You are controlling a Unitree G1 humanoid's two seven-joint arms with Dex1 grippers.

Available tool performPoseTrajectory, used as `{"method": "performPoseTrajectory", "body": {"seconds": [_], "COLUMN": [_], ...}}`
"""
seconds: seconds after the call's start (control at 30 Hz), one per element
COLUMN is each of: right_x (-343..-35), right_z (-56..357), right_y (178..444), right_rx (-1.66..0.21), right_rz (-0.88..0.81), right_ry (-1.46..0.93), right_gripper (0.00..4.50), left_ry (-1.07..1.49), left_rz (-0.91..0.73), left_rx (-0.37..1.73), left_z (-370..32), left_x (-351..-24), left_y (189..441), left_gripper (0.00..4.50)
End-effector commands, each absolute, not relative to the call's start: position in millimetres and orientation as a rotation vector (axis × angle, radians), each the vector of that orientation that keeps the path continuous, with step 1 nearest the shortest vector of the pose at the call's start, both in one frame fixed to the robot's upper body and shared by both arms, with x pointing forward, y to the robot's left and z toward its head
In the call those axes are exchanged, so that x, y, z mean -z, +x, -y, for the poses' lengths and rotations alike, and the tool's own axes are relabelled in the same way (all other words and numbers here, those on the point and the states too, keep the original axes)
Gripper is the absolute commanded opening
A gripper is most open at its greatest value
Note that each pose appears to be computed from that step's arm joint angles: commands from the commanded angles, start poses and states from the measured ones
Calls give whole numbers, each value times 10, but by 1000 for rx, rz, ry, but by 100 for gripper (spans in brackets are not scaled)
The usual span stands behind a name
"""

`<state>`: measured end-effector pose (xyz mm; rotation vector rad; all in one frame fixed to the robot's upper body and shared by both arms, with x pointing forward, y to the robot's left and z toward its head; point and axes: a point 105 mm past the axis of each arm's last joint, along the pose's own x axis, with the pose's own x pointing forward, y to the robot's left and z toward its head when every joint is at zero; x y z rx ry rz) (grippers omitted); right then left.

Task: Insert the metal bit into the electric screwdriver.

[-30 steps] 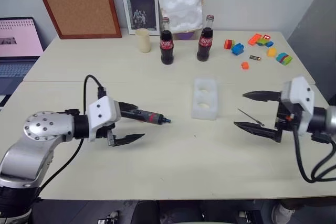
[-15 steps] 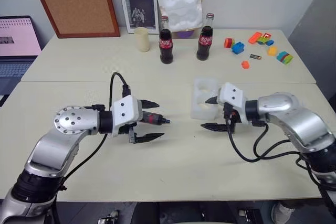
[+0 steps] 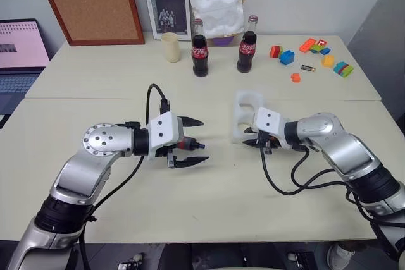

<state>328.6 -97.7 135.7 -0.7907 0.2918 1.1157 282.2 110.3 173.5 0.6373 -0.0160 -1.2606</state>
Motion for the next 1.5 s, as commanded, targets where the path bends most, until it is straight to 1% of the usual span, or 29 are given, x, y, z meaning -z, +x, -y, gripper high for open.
{"method": "performPoseTrajectory", "body": {"seconds": [0.03,0.13,0.17,0.3,0.47,0.63,0.7,0.8,0.87,0.9,0.97,1.1,1.17,1.3,1.33,1.37,1.4,1.5], "right_x": [-1445,-1577,-1632,-1804,-1830,-1814,-1828,-1823,-1837,-1852,-1888,-1971,-2021,-2214,-2272,-2302,-2304,-2278], "right_z": [1036,1153,1240,1692,2323,2717,2877,3008,3046,3042,3022,3043,3030,2881,2788,2677,2540,2121], "right_y": [3279,3319,3333,3379,3475,3680,3803,3916,3934,3935,3917,3850,3793,3577,3481,3386,3264,2899], "right_rx": [-1093,-1020,-979,-788,-544,-353,-266,-194,-172,-175,-185,-170,-175,-226,-275,-341,-429,-694], "right_rz": [-258,-235,-232,-247,-307,-331,-330,-329,-328,-324,-315,-297,-285,-228,-206,-189,-180,-150], "right_ry": [-805,-771,-752,-644,-577,-545,-489,-367,-357,-346,-321,-317,-327,-405,-456,-521,-576,-606], "right_gripper": [65,9,4,4,4,4,4,4,54,63,128,208,250,345,374,394,394,394], "left_ry": [636,588,565,515,489,475,469,448,452,456,446,443,444,467,488,510,542,659], "left_rz": [79,118,139,201,258,297,314,346,345,346,353,359,356,335,326,315,298,202], "left_rx": [1281,1304,1313,1330,1360,1378,1384,1378,1388,1393,1390,1382,1376,1366,1356,1347,1337,1316], "left_z": [-1019,-920,-869,-697,-467,-304,-229,-128,-100,-90,-69,-49,-55,-146,-210,-275,-359,-711], "left_x": [-1857,-1933,-1972,-2072,-2122,-2154,-2166,-2209,-2198,-2190,-2199,-2206,-2200,-2179,-2177,-2174,-2166,-2131], "left_y": [2812,2793,2786,2800,2823,2855,2871,2908,2902,2897,2901,2916,2927,2949,2967,2982,3000,3041], "left_gripper": [450,450,450,450,450,450,450,450,450,450,450,450,450,450,450,450,450,450]}}
